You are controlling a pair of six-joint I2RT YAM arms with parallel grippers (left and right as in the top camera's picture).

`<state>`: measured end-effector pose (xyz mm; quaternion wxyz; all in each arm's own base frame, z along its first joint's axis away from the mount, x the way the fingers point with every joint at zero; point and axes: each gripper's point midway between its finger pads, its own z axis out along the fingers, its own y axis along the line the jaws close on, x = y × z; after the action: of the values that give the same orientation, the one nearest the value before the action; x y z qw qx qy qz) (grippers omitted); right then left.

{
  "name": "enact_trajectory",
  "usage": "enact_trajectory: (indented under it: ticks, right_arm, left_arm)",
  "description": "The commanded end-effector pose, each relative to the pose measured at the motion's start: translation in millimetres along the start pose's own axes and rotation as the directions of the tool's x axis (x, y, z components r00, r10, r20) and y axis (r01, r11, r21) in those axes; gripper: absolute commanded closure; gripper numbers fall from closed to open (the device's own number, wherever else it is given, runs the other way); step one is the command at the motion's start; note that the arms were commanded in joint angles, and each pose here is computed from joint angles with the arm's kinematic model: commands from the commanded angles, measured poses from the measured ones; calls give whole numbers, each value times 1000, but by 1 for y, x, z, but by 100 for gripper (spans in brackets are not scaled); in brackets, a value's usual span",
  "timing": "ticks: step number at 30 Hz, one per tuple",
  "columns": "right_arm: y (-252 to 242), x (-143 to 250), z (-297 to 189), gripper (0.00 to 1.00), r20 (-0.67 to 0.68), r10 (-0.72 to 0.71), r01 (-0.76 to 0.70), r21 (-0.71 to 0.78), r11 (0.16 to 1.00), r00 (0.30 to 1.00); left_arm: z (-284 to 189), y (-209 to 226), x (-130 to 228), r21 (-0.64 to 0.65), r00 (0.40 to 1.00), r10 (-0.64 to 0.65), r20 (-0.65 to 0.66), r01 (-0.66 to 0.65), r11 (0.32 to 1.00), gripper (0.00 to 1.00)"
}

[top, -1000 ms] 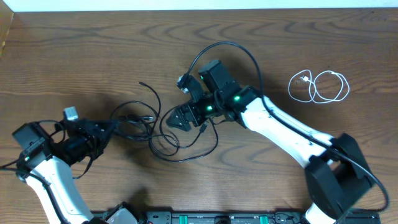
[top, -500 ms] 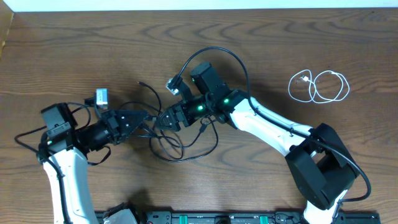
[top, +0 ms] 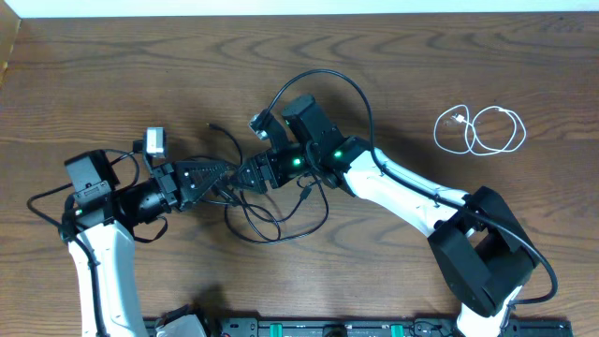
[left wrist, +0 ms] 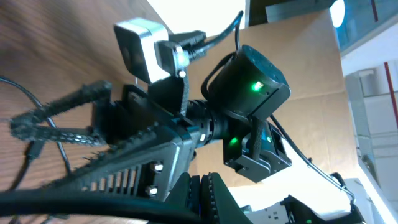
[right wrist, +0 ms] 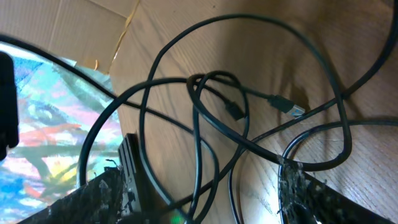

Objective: Untangle cables

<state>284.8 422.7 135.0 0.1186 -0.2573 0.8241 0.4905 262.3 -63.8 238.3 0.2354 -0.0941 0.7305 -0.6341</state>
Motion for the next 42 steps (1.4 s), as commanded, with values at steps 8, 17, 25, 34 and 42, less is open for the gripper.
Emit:
enact_trajectory:
  ticks: [8, 17, 25, 34, 42]
  right_arm:
    - [-32, -10, 7, 19, 70, -42, 29, 172, 985, 997]
    - [-18, 26, 34, 30, -53, -21, 25, 90, 996, 998]
    - [-8, 47, 52, 32, -108, -34, 41, 71, 997, 994]
    - [1, 56, 59, 40, -124, -52, 60, 65, 996, 991]
    - [-17, 39, 54, 99, -58, -86, 95, 173, 980, 995]
  left_arm:
    - [14, -13, 14, 56, 997, 9, -78, -5, 998, 93]
    - [14, -13, 14, 56, 997, 6, -78, -2, 998, 93]
    - [14, -13, 14, 55, 997, 7, -78, -3, 998, 92]
    - [14, -13, 14, 55, 997, 7, -78, -3, 998, 92]
    - [14, -4, 12, 6, 998, 6, -68, -6, 1000, 93]
